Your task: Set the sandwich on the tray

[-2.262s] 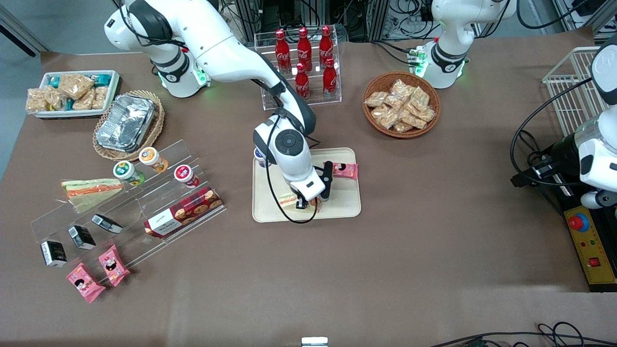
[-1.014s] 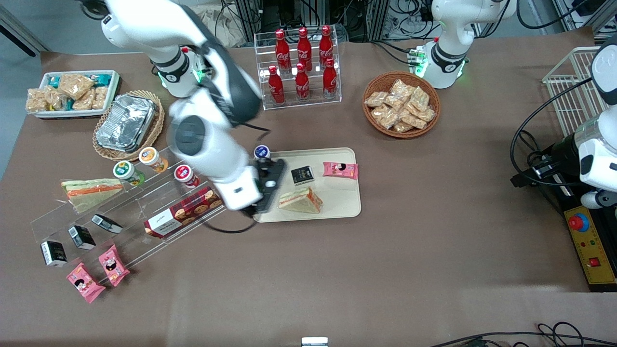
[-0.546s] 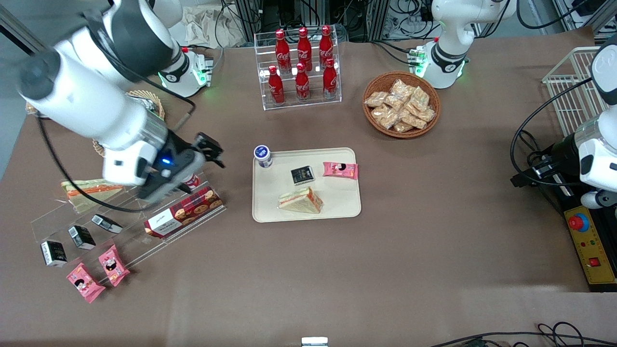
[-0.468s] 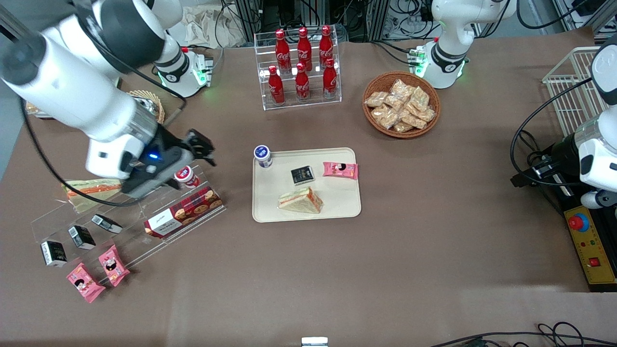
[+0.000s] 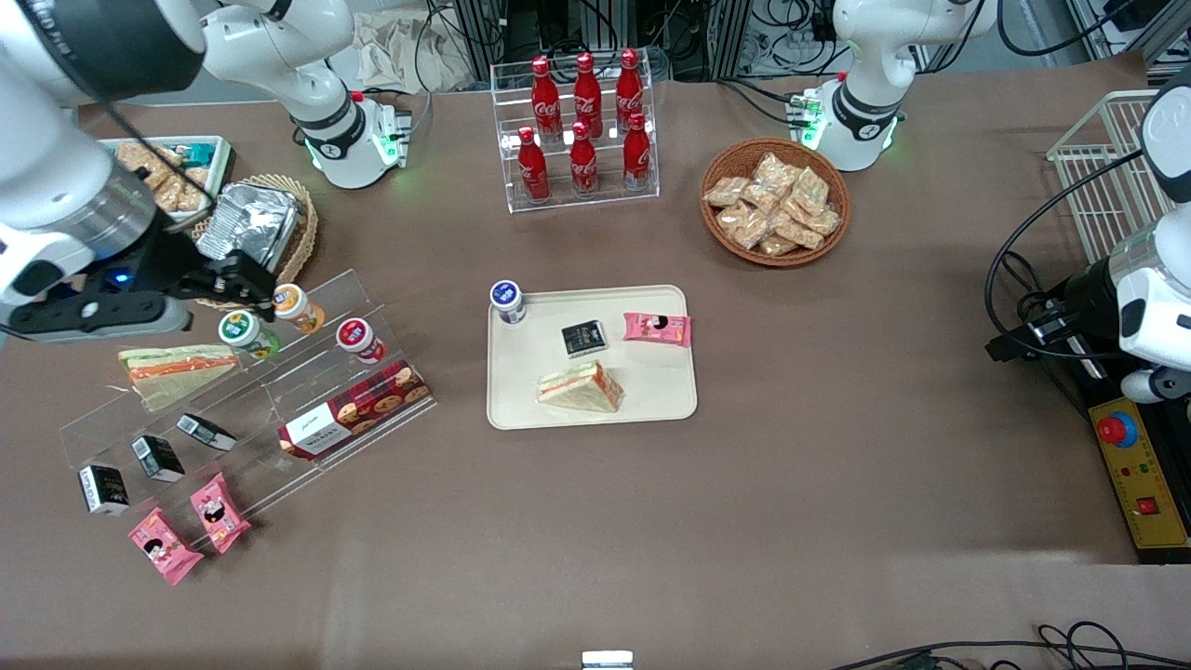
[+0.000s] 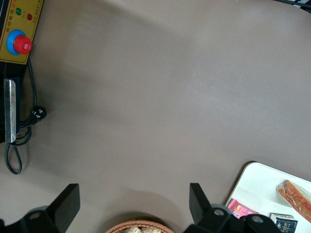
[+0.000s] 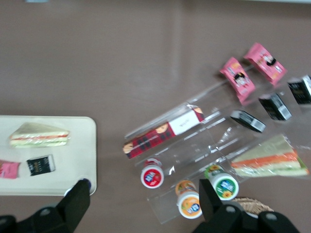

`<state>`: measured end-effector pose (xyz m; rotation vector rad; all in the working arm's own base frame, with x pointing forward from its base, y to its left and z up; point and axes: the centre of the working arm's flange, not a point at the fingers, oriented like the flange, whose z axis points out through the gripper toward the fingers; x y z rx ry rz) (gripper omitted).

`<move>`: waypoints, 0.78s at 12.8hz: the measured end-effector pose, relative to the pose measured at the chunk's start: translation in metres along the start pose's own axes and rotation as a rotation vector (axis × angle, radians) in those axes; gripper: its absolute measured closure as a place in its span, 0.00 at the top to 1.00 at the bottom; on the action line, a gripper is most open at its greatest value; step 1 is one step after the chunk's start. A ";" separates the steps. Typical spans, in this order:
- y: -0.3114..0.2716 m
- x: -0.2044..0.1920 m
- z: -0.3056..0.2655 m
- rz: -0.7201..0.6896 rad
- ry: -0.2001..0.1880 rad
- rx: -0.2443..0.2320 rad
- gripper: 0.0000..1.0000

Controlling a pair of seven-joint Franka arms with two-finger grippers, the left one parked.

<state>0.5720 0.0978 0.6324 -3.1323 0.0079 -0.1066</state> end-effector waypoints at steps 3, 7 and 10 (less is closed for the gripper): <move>0.048 0.005 0.015 0.091 -0.028 -0.032 1.00; 0.102 0.012 0.021 0.160 -0.016 -0.037 1.00; 0.112 0.019 0.022 0.039 0.021 -0.037 1.00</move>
